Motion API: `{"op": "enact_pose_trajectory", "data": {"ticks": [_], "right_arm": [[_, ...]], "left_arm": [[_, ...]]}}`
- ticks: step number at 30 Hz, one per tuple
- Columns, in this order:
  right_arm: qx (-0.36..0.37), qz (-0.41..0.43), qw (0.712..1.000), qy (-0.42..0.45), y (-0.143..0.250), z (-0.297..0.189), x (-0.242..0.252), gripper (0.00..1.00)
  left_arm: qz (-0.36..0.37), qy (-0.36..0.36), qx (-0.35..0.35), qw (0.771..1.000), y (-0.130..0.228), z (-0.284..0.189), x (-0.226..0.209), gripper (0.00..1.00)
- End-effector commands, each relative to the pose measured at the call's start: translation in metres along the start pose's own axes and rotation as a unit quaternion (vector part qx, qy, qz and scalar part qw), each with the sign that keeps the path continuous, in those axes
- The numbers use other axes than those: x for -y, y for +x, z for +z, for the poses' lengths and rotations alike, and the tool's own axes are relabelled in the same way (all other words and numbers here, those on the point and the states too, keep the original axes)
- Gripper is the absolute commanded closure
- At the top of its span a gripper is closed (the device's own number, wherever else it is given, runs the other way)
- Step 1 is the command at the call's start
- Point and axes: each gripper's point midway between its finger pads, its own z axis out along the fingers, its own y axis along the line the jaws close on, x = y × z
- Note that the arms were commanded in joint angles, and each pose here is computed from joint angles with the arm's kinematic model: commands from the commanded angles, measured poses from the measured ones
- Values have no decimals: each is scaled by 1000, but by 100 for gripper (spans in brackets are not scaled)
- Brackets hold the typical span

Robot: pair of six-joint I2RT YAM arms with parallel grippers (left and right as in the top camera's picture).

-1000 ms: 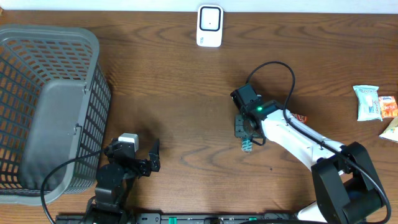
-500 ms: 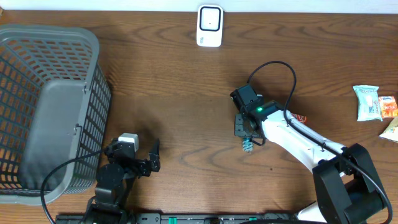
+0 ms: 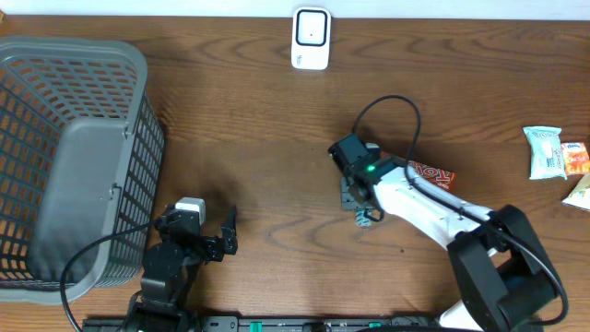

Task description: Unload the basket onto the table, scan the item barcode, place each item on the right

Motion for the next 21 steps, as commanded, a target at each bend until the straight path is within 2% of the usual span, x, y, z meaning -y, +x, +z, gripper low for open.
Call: {"op": "enact_pose_trajectory", "data": {"ticks": [1,5,8,9,13,17,21], "right_arm": [[3,-24,999,23,7,6,-1,58],[19,-41,998,38,7,3,-5,53],[26,-69,997,37,5,0,-10,54],[31,-86,995,33,4,-3,-16,59],[38,-106,993,24,5,-5,-27,68],[39,-112,993,22,7,-6,-31,86],[44,-109,993,17,5,-6,-33,87]], "left_arm": [[8,3,-17,1000,13,3,0,2],[8,3,-17,1000,13,3,0,2],[8,3,-17,1000,13,3,0,2],[8,3,-17,1000,13,3,0,2],[8,3,-17,1000,13,3,0,2],[8,3,-17,1000,13,3,0,2],[8,3,-17,1000,13,3,0,2]]}}
